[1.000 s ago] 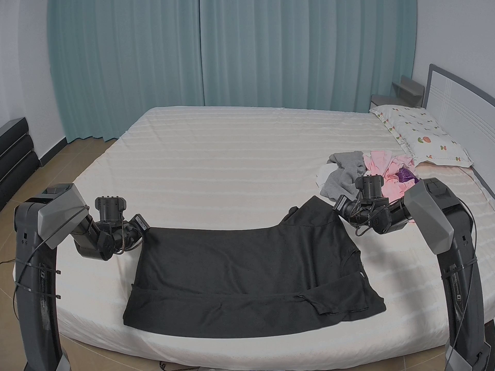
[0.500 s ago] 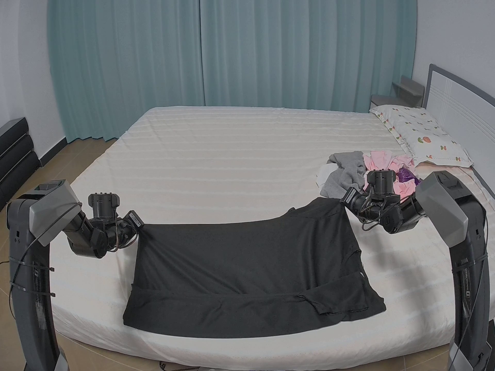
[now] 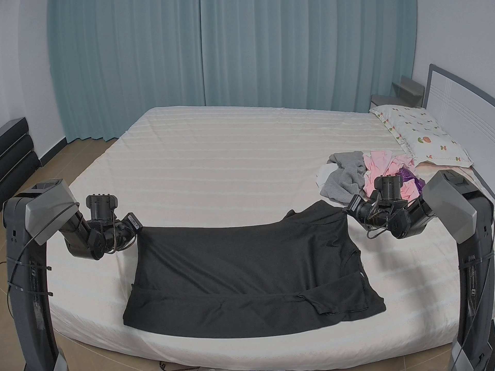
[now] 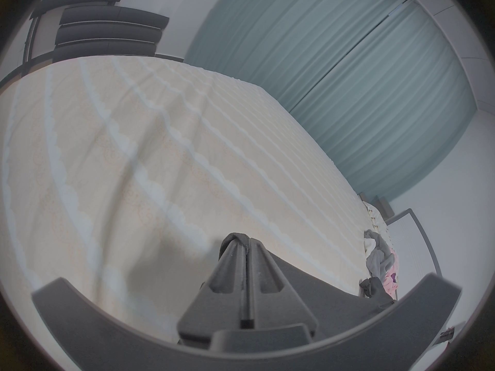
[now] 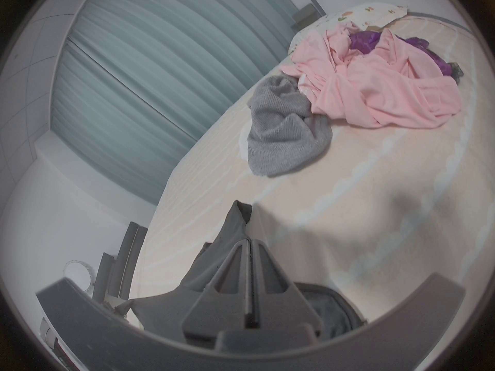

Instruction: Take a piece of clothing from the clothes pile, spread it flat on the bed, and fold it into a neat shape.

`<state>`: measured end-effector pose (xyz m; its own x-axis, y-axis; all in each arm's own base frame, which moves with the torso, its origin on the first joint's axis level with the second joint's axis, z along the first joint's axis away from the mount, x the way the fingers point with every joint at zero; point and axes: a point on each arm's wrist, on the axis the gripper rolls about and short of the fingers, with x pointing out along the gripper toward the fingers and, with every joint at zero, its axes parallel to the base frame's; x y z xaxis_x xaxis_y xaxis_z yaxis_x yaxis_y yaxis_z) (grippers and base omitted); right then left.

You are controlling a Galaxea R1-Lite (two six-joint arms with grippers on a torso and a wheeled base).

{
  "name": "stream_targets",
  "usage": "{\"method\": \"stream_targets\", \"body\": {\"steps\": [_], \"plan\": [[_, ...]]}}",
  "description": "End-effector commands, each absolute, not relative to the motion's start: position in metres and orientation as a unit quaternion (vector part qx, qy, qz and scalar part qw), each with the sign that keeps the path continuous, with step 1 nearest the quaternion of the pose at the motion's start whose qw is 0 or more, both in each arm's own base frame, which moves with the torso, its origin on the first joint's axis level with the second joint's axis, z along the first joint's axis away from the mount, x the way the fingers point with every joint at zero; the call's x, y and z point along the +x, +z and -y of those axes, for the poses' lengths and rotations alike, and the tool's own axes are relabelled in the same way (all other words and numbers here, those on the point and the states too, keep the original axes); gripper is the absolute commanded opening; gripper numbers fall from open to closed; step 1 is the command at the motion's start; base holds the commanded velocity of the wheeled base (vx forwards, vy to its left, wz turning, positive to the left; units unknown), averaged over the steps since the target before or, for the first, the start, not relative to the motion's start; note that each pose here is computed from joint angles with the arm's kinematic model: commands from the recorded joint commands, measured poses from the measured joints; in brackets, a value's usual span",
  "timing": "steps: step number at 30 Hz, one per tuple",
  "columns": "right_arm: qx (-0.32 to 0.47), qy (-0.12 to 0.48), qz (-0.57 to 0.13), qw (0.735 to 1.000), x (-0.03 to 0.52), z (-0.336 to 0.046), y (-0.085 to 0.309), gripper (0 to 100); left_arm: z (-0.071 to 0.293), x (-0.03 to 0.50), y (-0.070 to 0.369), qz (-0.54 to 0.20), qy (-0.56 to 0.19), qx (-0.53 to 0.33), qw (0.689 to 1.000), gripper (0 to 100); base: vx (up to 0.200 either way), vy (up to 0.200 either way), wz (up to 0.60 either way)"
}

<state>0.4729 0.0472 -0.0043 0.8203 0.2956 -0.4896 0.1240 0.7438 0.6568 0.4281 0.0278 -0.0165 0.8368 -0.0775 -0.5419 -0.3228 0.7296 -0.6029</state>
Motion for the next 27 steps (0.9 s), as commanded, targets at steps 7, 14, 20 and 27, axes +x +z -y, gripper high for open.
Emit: {"method": "stream_targets", "body": {"steps": [7,14,20,27], "plan": [[0.363,0.072,-0.319,0.872,0.443,-0.039,0.018,0,-0.025,0.403,0.004,-0.290,0.050,-0.350,0.889,0,0.000,0.000,0.00],[0.367,0.083,-0.338,0.863,0.419,-0.031,0.026,0,-0.024,0.387,0.009,-0.302,0.045,-0.338,0.890,0,0.000,0.000,0.00],[0.363,0.094,-0.357,0.855,0.398,-0.028,0.027,0,-0.027,0.375,0.012,-0.311,0.050,-0.329,0.890,0,0.000,0.000,0.00],[0.359,0.095,-0.367,0.853,0.379,-0.020,0.023,0,-0.030,0.359,0.009,-0.323,0.054,-0.319,0.889,0,0.000,0.000,0.00]]}}
